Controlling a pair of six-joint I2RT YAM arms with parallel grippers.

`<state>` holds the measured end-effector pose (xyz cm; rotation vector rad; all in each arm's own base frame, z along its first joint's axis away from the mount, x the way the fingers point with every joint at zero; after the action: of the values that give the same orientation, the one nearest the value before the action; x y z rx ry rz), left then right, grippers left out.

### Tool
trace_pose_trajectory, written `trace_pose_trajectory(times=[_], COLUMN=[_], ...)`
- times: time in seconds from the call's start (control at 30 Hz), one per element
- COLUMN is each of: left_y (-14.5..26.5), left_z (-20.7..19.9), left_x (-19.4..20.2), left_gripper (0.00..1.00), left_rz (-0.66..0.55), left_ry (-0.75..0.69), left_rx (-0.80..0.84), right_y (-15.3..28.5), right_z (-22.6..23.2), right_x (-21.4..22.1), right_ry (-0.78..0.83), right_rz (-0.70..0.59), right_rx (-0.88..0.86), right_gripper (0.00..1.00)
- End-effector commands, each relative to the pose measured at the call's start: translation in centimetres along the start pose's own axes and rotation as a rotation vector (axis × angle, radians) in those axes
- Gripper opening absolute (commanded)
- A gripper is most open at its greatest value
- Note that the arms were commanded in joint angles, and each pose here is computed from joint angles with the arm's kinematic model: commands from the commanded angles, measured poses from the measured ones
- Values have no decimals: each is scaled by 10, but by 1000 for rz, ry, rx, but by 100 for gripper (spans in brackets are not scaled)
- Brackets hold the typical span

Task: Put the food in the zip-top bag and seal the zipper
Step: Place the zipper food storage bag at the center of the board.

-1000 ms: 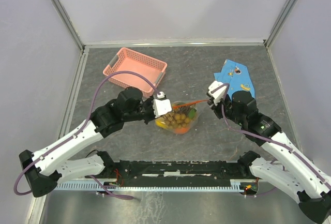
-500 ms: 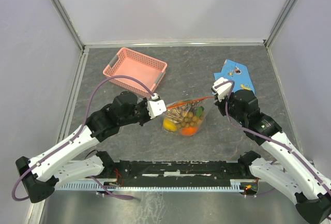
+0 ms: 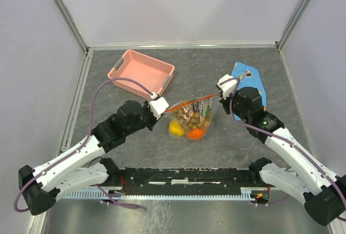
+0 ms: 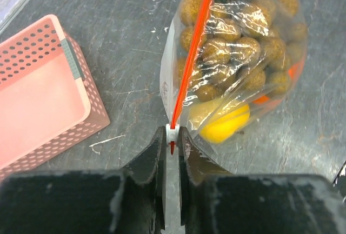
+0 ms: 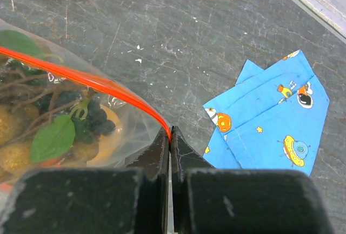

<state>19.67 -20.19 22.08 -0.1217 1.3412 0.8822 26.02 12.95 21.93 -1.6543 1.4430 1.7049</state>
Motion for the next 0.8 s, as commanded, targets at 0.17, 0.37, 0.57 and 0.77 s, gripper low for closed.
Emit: trace_pose_trajectory(times=[0.17, 0.37, 0.57, 0.77], left_y=[-32, -35, 2, 59], left_z=[21, 32, 63, 86], left_x=[-38, -53, -54, -46], left_gripper=[22, 49, 81, 92], left_rz=[-176, -215, -249, -296], left_ry=[406, 475, 601, 623], left_rx=[-179, -233, -439, -635], right_y=[-22, -27, -6, 20], right_z=[-14, -17, -30, -34], right_x=[-51, -59, -61, -57], right_ry=[-84, -164, -191, -266], right_rz=[-113, -95, -122, -163], right_rx=[49, 75, 159, 212], right_gripper=[6, 29, 49, 94])
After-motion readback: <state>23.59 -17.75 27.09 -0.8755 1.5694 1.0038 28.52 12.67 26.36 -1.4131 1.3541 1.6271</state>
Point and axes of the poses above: each gripper's point midway between its finger pads, its own y axis back along the fingers, its own z axis along the line the jaws close on, x = y × z, the point moved 3 cm from there along y, back along the fingers, and after that the axes turned 2 degrees about -y, right-handed, at the moved point
